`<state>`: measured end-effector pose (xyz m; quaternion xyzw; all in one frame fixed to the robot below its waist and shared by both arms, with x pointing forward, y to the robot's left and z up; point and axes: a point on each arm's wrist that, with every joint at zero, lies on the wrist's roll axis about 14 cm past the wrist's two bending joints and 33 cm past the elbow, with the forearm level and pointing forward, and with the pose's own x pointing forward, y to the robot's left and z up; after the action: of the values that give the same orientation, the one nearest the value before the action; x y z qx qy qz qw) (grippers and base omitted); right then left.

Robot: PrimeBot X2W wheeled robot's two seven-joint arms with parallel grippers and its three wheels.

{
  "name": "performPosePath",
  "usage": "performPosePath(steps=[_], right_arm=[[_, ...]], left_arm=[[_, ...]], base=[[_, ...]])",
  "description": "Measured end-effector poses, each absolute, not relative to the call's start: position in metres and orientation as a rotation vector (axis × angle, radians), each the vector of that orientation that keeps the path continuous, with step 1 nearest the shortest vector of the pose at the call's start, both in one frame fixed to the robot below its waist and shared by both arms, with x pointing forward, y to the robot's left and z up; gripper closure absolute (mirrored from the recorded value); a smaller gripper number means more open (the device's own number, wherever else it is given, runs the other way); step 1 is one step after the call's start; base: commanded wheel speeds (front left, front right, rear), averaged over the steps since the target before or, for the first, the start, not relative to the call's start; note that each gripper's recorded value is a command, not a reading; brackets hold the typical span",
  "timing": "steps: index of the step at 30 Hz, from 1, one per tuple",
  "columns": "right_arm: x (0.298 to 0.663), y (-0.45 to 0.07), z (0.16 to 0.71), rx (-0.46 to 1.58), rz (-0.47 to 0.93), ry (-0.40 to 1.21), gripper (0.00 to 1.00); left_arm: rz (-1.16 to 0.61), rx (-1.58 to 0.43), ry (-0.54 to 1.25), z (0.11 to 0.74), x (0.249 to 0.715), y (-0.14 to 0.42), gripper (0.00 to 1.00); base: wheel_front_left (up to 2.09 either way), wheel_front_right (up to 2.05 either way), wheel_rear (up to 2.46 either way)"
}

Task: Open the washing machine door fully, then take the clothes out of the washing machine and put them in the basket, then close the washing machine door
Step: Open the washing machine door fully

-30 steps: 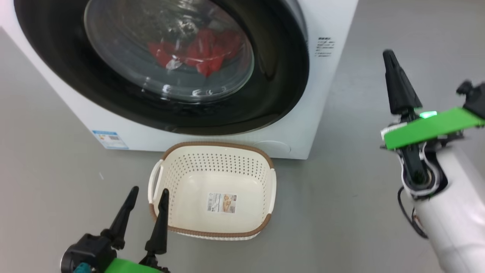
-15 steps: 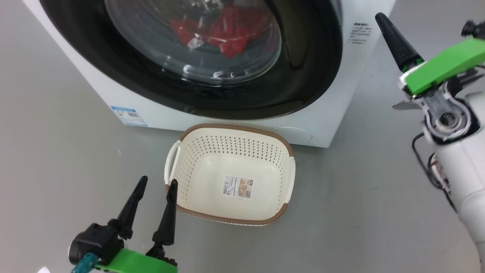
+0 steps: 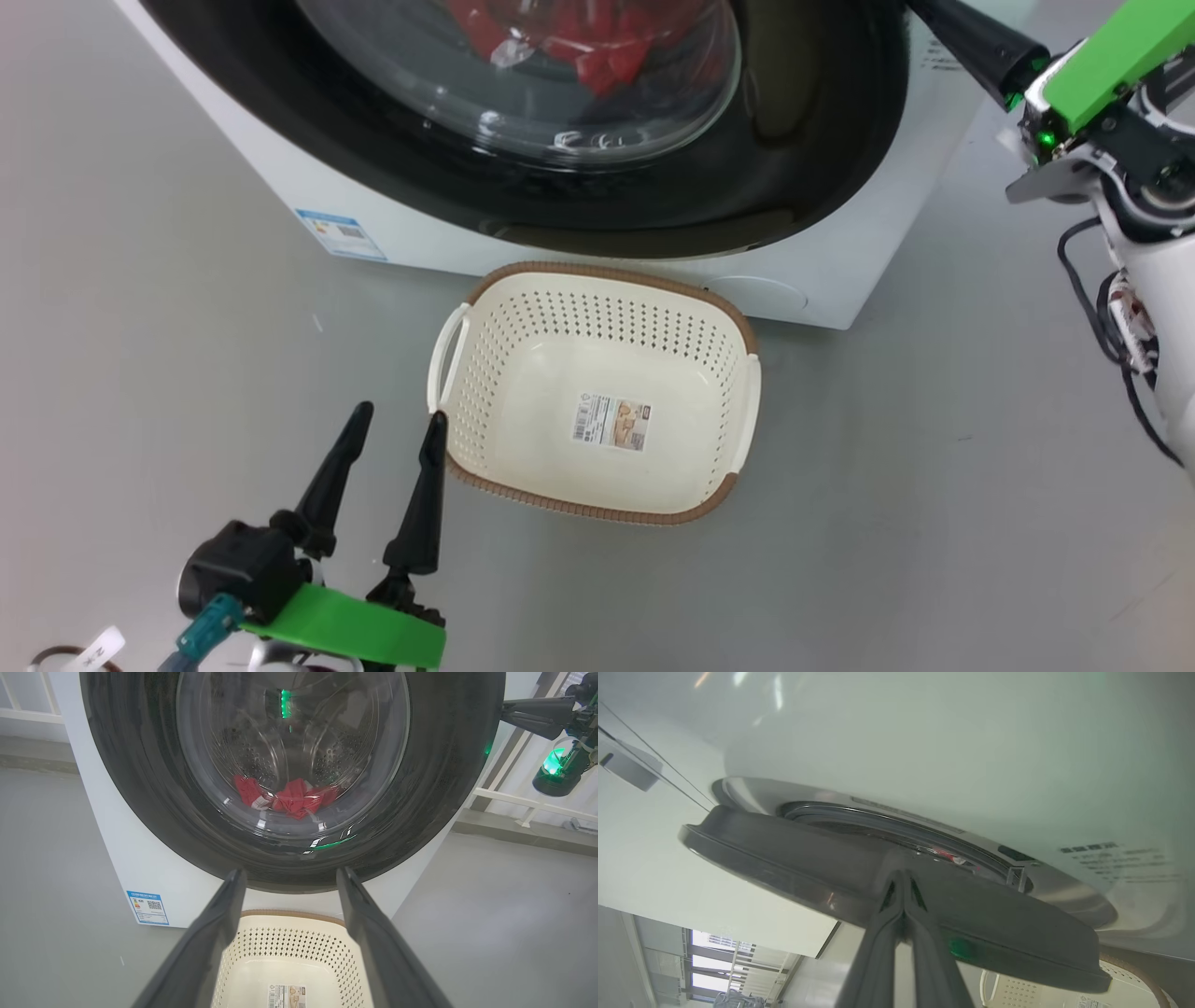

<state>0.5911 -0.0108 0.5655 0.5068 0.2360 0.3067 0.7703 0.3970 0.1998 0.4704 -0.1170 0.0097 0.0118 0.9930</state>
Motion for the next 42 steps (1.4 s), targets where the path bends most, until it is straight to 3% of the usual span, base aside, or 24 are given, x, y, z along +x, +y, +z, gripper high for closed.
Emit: performPosePath(steps=[11,23,42], right_arm=[[0.609,0.001,0.562,1.096,0.713,0.603,1.00],[0.605,0.008,0.553,1.068,0.743,0.666,1.00],[0.540,0.018,0.547,1.029,0.834,0.731,1.00]], left_arm=[[0.037,-0.234,0.045,0.461,0.401,0.203,0.00],[0.038,-0.239,0.039,0.462,0.405,0.204,0.00],[0.021,-0.240,-0.026,0.486,0.398,0.200,0.00]], base=[[0.00,0.00,0.00],[0.00,0.00,0.00],[0.00,0.00,0.00]])
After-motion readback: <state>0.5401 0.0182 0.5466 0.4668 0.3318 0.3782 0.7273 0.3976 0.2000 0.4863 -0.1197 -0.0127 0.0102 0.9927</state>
